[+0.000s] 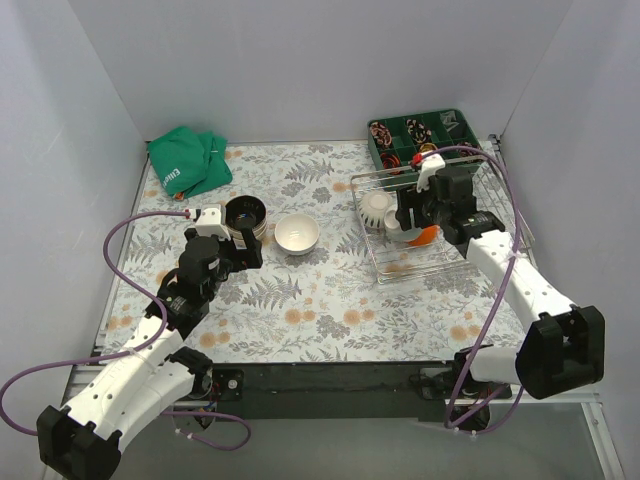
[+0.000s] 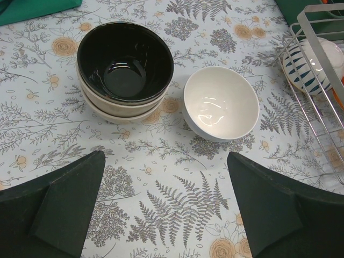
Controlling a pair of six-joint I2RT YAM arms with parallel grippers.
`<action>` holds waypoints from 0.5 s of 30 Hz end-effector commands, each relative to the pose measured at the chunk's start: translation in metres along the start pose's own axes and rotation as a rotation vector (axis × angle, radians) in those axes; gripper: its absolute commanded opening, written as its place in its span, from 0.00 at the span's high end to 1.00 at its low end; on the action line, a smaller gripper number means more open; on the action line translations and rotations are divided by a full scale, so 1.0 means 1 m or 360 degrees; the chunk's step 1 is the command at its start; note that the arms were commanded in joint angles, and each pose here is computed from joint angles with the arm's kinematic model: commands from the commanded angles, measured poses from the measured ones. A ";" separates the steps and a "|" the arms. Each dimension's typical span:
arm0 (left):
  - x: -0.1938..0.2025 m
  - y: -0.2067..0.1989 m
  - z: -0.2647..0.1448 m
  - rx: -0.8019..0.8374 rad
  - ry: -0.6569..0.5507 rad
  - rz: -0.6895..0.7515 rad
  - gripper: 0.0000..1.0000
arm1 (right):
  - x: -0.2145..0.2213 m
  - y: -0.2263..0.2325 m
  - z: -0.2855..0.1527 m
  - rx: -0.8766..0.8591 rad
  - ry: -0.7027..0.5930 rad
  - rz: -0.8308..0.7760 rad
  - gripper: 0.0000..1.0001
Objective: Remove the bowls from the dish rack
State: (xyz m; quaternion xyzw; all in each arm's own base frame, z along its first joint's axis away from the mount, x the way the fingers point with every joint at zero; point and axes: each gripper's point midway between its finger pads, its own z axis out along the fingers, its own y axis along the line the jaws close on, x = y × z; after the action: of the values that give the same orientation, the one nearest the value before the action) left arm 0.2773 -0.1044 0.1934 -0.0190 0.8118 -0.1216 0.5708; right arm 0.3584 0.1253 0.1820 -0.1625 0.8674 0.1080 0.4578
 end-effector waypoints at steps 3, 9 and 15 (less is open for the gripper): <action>-0.009 -0.002 -0.002 0.0013 -0.0040 0.0004 0.02 | -0.071 -0.012 -0.031 0.0356 -0.0284 -0.0450 0.99; -0.008 -0.003 -0.001 0.0014 -0.0032 0.0008 0.02 | -0.094 0.018 -0.044 0.0417 -0.0387 -0.0720 0.99; -0.008 -0.002 -0.001 0.0006 -0.0032 0.0001 0.02 | -0.106 0.074 -0.057 0.0473 -0.0523 -0.1114 0.99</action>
State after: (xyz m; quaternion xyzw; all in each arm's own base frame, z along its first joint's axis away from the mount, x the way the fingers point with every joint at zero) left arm 0.2773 -0.1045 0.1933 -0.0192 0.8119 -0.1217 0.5706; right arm 0.3444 0.1724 0.2313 -0.3575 0.7666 -0.0973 0.5245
